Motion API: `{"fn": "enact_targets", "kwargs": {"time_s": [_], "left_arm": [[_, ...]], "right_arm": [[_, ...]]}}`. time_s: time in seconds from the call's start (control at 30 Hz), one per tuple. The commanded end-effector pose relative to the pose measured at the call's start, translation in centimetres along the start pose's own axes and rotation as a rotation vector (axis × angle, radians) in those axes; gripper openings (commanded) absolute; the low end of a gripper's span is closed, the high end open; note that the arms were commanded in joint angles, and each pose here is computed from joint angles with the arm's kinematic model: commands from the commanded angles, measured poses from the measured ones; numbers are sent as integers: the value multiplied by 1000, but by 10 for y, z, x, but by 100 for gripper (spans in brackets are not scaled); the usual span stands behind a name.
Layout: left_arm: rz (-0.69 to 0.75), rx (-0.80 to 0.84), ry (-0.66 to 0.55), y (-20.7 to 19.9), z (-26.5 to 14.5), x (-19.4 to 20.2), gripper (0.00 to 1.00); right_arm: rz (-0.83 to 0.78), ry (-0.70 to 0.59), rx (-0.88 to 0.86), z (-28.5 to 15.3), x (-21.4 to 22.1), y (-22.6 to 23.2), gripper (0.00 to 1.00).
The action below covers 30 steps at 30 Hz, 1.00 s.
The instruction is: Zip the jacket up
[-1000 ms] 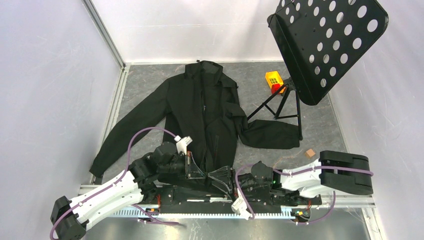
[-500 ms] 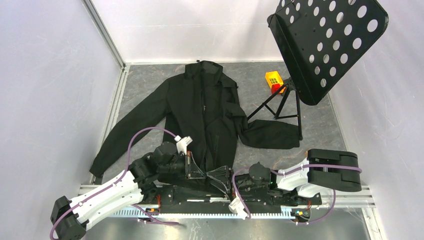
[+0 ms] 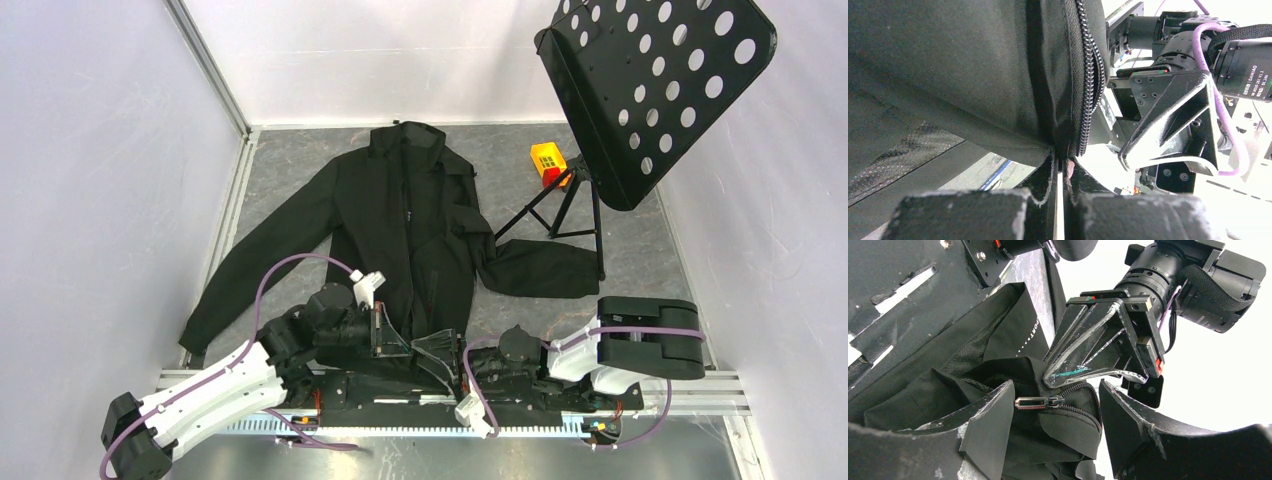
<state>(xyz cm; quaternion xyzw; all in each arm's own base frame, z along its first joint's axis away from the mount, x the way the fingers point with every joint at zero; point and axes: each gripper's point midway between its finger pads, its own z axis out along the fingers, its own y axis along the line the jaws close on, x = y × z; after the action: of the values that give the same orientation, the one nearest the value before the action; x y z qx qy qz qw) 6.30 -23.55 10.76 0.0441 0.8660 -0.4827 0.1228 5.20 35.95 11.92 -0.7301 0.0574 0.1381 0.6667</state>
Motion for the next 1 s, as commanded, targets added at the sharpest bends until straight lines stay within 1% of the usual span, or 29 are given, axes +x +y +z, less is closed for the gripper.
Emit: {"fn": "enact_targets", "kwargs": {"time_s": [0.0,0.2,0.47,0.73,0.97], "left_arm": [[-9,73,30,-18,-3,3,2],[-18,66,33,-15,-3,4,2],[-26,64,33,-13,-3,5,2],[-29,66,31,-13,-3,6,2],[-29,71,32,-14,-2,5,2]], "right_arm": [[-16,-16,116,-1,-7,-28,68],[-18,-8,139,-9,-8,-33,68],[-11,-2,149,-14,-8,-33,65],[-10,-9,157,-14,-9,-35,58],[-8,4,156,-11,-6,-33,54]]}}
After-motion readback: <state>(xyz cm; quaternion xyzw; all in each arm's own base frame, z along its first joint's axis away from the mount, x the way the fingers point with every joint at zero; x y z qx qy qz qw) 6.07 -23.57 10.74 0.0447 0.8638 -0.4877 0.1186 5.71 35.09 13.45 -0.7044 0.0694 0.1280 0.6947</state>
